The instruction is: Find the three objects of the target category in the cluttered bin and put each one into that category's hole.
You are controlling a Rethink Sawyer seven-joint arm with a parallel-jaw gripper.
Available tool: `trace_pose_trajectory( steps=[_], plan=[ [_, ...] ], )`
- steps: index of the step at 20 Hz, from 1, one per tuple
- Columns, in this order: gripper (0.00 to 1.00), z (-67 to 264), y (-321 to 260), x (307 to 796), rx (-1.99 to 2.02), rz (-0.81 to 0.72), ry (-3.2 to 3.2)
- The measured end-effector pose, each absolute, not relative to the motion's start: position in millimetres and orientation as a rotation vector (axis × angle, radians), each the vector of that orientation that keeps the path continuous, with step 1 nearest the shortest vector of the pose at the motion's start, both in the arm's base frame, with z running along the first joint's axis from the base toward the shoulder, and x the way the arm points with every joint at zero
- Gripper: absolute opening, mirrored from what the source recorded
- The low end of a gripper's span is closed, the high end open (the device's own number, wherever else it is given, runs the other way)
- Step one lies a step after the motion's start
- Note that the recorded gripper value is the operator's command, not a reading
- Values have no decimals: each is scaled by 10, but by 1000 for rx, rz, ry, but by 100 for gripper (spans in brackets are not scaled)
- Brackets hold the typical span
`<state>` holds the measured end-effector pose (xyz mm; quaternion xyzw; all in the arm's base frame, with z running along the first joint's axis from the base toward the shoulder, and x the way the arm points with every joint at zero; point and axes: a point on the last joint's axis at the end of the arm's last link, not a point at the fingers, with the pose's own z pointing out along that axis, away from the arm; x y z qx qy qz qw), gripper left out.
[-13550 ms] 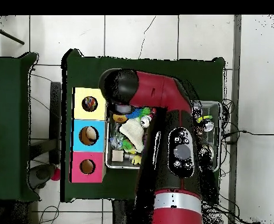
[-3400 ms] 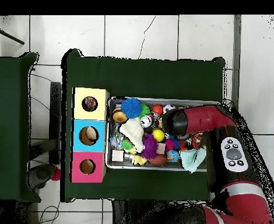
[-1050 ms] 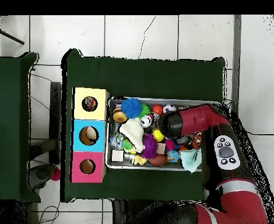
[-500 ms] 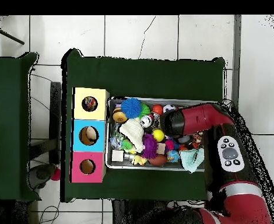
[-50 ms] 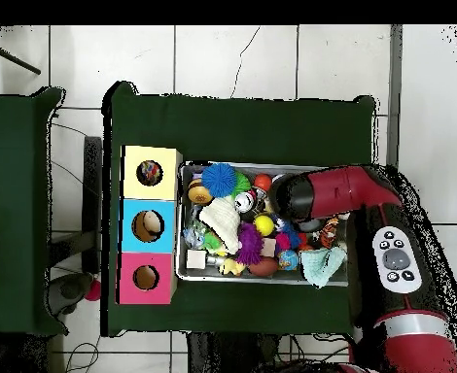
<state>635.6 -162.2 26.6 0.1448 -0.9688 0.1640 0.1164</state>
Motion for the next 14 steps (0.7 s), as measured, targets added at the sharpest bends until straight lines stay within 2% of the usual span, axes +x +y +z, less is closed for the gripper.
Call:
trace_pose_trajectory(
  steps=[14],
  plan=[
    [100,349,-1520,6477,420,442,-2877]
  ],
)
